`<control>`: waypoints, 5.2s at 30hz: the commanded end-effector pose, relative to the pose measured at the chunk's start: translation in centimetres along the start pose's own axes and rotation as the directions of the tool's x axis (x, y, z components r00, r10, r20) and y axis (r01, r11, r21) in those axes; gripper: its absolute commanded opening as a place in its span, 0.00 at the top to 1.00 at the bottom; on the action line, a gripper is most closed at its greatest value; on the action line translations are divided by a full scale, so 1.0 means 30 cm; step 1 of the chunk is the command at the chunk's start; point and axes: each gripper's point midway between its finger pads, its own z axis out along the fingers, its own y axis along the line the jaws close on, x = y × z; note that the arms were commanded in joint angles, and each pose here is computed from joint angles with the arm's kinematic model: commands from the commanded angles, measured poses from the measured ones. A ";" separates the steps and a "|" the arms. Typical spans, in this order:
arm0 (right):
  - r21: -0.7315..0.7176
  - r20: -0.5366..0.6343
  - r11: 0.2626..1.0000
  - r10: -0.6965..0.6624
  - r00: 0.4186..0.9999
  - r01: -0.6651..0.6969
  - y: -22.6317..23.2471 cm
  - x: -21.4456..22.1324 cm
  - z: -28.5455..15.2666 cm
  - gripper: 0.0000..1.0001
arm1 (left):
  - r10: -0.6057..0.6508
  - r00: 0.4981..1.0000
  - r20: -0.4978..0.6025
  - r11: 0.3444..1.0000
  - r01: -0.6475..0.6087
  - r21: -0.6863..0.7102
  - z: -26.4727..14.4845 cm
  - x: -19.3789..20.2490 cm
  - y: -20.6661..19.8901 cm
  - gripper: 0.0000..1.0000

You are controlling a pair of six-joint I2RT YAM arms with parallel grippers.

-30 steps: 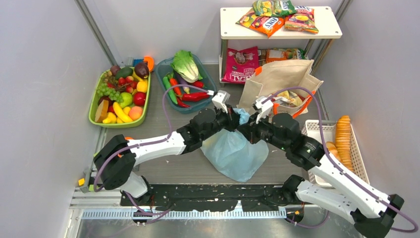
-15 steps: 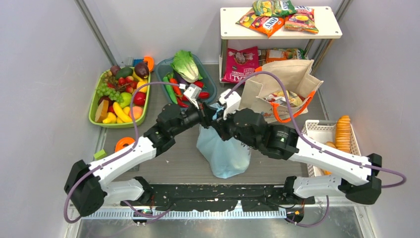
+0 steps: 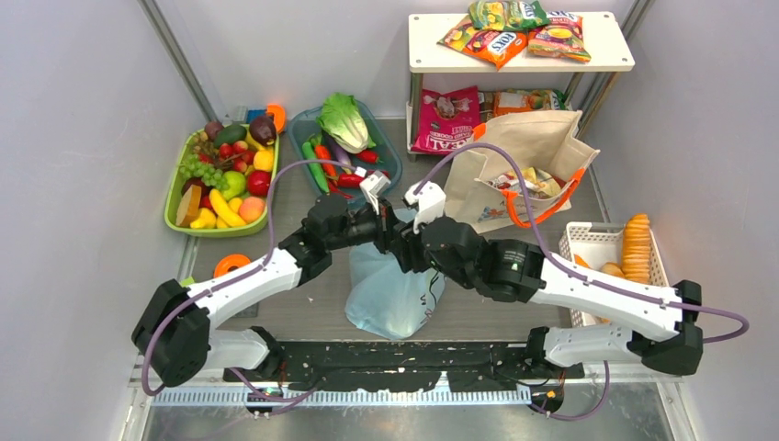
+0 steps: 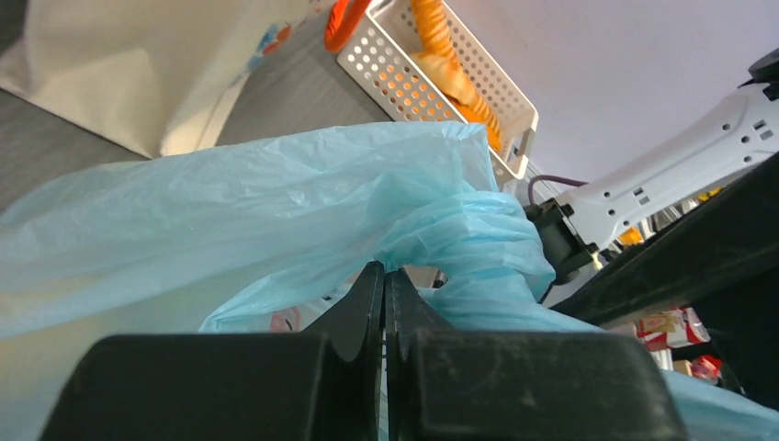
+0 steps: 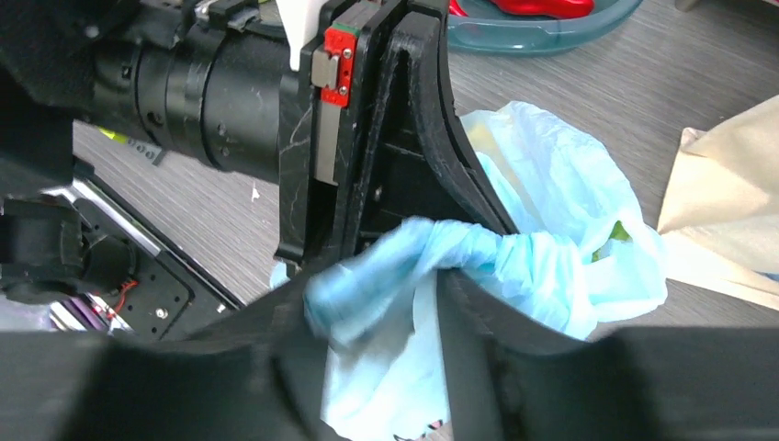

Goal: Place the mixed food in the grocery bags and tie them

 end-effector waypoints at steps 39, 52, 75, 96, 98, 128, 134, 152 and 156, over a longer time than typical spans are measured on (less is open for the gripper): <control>-0.315 -0.040 0.922 0.223 0.974 -0.224 -0.121 0.026 -0.078 0.48 | -0.013 0.998 -0.058 0.983 0.023 0.180 0.025 -0.031 -0.149 1.00; -0.274 -0.025 0.948 0.162 0.987 -0.162 -0.162 0.019 -0.069 0.38 | -0.023 0.993 -0.114 0.974 0.047 0.220 0.015 -0.013 -0.200 1.00; -0.274 -0.065 0.954 0.111 0.992 -0.125 -0.169 0.076 -0.073 0.43 | -0.087 0.990 -0.108 0.973 0.108 0.206 0.057 -0.028 -0.186 1.00; -0.222 -0.102 0.957 0.166 0.981 -0.185 -0.189 0.118 -0.060 0.90 | -0.094 0.993 -0.070 0.967 0.108 0.229 0.058 -0.038 -0.195 0.84; -0.199 -0.106 0.963 0.163 0.981 -0.181 -0.202 0.118 -0.062 0.94 | -0.093 0.993 -0.074 0.972 0.106 0.212 0.056 -0.033 -0.185 0.81; -0.167 -0.094 0.973 0.143 0.985 -0.157 -0.211 0.052 -0.062 0.95 | 0.061 0.993 0.104 0.994 -0.052 -0.092 -0.309 -0.186 -0.240 0.38; -0.173 -0.095 0.971 0.151 0.984 -0.166 -0.206 0.051 -0.056 0.95 | 0.058 0.997 0.042 0.994 -0.054 -0.090 -0.253 -0.141 -0.250 0.36; -0.169 -0.106 0.971 0.150 0.983 -0.167 -0.204 0.063 -0.061 0.95 | 0.043 0.999 -0.005 0.997 -0.043 -0.060 -0.163 -0.110 -0.239 0.54; -0.141 -0.111 0.976 0.149 0.983 -0.164 -0.219 0.066 -0.063 0.95 | 0.054 0.998 -0.014 0.996 -0.055 -0.067 -0.152 -0.102 -0.227 0.86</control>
